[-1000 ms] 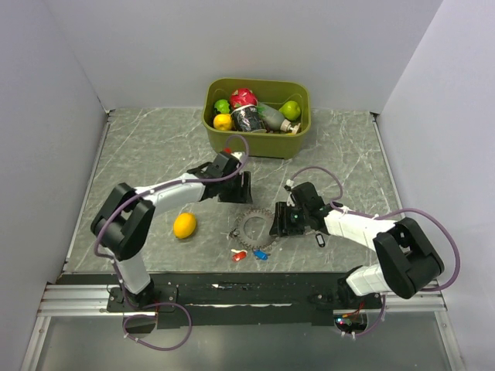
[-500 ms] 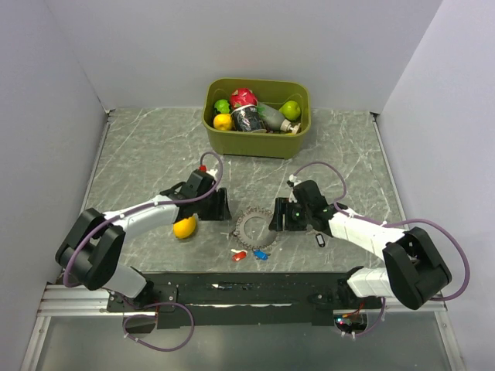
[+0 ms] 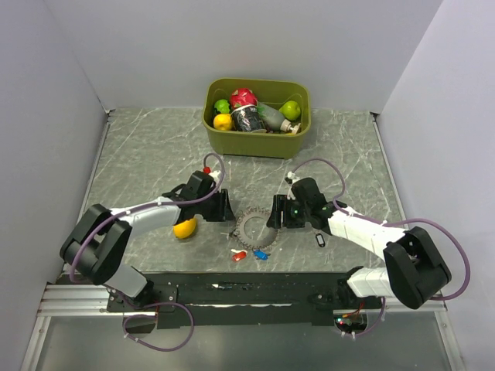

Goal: Put the keys on the keyring

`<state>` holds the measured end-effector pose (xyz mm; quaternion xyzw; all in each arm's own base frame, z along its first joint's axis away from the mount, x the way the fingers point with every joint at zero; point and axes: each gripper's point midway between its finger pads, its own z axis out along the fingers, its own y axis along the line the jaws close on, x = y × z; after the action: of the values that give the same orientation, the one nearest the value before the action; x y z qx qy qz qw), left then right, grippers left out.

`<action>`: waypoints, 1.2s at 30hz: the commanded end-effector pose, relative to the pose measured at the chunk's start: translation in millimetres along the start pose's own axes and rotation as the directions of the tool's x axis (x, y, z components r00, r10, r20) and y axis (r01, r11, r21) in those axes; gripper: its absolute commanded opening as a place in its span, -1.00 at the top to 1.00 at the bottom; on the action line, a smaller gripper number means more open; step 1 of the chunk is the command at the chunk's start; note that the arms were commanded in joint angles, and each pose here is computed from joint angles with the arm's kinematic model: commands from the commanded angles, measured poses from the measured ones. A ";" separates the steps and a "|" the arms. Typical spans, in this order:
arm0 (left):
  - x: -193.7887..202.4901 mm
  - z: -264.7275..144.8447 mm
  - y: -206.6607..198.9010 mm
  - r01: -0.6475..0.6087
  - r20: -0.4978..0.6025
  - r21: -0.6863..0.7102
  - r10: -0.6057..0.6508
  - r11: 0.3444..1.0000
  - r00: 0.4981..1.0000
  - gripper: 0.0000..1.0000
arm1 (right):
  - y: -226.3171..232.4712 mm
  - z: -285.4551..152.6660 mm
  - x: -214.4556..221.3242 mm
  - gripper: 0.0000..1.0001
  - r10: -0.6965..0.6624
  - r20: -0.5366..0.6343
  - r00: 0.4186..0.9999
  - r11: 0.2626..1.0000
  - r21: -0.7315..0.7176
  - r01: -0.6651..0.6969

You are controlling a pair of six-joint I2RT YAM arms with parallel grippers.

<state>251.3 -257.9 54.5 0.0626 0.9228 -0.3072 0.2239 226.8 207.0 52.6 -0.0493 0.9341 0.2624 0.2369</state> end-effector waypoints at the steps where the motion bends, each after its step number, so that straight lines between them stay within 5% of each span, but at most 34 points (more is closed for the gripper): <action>1: 1.7 7.3 -6.2 0.003 -0.010 0.055 -0.003 0.998 1.000 0.18 | 9.8 -1.5 -16.0 -0.39 -0.017 0.042 0.999 1.000 -0.013 0.017; 22: 21.4 16.8 -0.4 0.007 -0.058 0.069 -0.003 0.998 0.998 0.49 | 9.4 -1.5 -19.0 -0.39 -0.018 0.050 0.999 1.000 -0.003 0.018; 36: 5.9 3.4 -23.2 -0.032 0.009 0.158 0.031 0.987 0.999 0.59 | 11.9 -4.8 -23.4 -0.39 -0.028 0.064 0.998 1.000 -0.005 0.028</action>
<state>236.3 -269.2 35.0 0.0822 0.9146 -0.3457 0.1928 228.7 206.5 51.6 -0.0480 0.9358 0.2567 0.2368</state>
